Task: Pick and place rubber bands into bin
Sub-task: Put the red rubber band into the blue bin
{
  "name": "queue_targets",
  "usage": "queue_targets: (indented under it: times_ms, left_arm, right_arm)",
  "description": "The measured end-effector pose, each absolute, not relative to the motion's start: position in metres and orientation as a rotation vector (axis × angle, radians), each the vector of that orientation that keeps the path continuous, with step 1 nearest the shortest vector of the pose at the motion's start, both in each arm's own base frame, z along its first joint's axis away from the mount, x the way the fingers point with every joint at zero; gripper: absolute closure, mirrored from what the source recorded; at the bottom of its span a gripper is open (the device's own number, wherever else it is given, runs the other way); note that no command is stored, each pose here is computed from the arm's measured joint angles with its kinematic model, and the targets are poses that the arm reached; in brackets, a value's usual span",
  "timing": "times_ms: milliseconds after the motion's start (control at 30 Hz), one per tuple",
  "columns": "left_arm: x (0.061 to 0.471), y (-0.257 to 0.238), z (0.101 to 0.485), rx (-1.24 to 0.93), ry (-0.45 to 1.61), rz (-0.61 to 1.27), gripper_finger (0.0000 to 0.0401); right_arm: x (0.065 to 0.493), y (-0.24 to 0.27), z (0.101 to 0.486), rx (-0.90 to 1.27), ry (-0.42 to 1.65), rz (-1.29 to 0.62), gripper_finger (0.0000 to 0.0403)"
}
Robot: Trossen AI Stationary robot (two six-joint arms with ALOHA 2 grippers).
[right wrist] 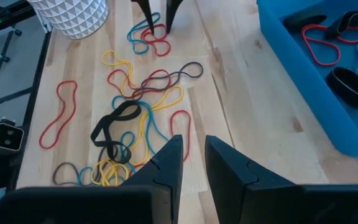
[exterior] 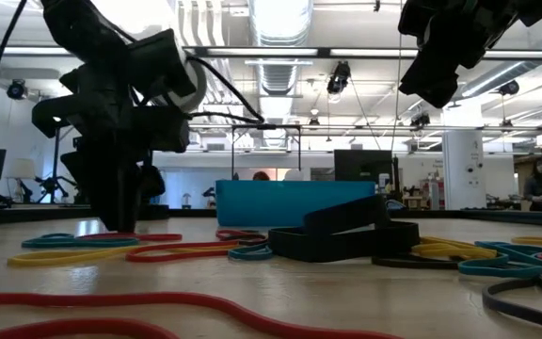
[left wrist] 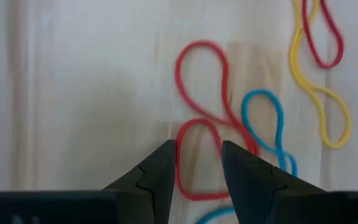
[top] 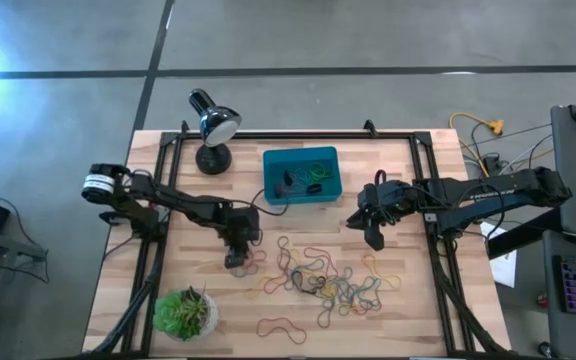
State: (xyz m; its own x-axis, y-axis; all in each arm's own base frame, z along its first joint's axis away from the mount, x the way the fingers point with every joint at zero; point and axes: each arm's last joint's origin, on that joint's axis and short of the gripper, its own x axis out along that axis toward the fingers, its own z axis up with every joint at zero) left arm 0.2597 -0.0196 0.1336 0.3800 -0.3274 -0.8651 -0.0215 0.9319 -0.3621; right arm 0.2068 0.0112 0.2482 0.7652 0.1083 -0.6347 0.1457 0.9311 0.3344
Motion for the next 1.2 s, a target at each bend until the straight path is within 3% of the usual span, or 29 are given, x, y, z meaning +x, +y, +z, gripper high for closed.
queue_targets:
  times_ms: [633, 967, 1200]
  left_arm:
    - [0.268, -0.027, 0.137, -0.27, 1.068, -0.231, 0.0283]
    - [0.272, -0.037, 0.112, -0.178, 1.151, -0.202, 0.0284]
    - [0.271, -0.041, 0.106, -0.105, 1.174, -0.12, 0.034]
  right_arm:
    - [0.207, 0.011, 0.248, 0.381, 0.704, -0.021, 0.0344]
    - [0.207, 0.011, 0.248, 0.388, 0.705, -0.022, 0.0344]
    - [0.207, 0.011, 0.248, 0.388, 0.707, -0.023, 0.0344]
